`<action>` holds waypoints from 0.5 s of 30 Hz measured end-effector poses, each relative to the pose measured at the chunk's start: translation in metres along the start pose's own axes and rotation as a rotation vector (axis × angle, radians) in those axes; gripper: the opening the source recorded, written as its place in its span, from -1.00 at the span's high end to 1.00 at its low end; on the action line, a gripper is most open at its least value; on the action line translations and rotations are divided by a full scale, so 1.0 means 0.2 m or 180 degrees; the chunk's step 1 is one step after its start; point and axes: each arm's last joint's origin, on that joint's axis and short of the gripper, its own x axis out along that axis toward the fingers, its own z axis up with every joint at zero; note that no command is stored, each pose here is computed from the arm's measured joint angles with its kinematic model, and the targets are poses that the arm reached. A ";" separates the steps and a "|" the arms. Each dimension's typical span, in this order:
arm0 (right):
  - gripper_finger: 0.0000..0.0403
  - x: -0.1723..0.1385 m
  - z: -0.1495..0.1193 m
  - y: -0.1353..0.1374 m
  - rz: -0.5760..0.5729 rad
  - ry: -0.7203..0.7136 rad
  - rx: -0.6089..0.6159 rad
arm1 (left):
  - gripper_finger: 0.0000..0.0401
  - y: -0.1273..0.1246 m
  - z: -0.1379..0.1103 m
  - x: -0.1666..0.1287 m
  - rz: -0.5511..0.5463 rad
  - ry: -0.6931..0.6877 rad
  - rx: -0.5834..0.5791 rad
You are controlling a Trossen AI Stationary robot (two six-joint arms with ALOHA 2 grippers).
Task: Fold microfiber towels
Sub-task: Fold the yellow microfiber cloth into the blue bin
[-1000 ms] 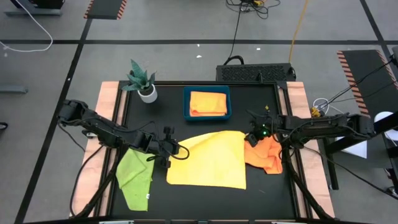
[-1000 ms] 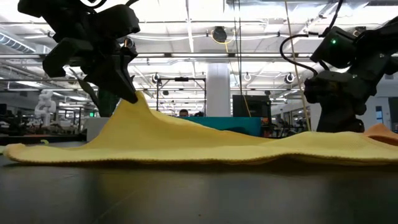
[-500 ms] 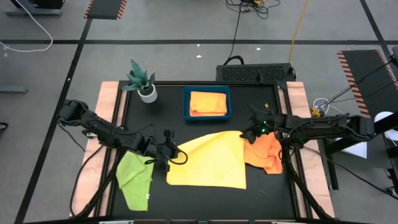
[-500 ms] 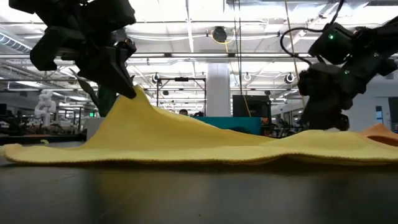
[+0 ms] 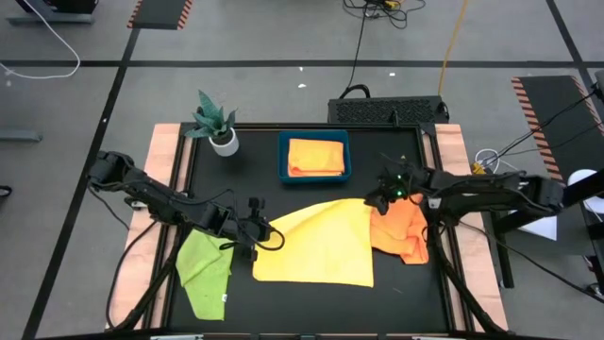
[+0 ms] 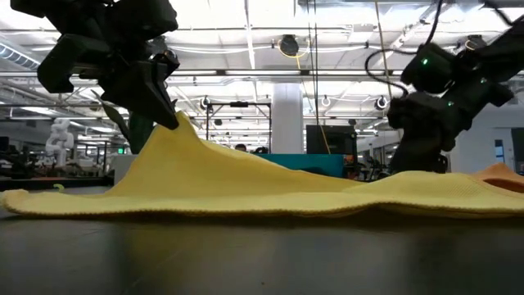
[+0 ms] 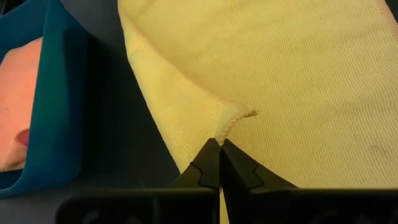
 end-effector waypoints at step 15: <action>0.11 0.09 -0.01 -0.11 0.0376 0.0424 0.0081 | 0.99 0.00 0.00 0.00 0.0001 -0.0006 -0.0018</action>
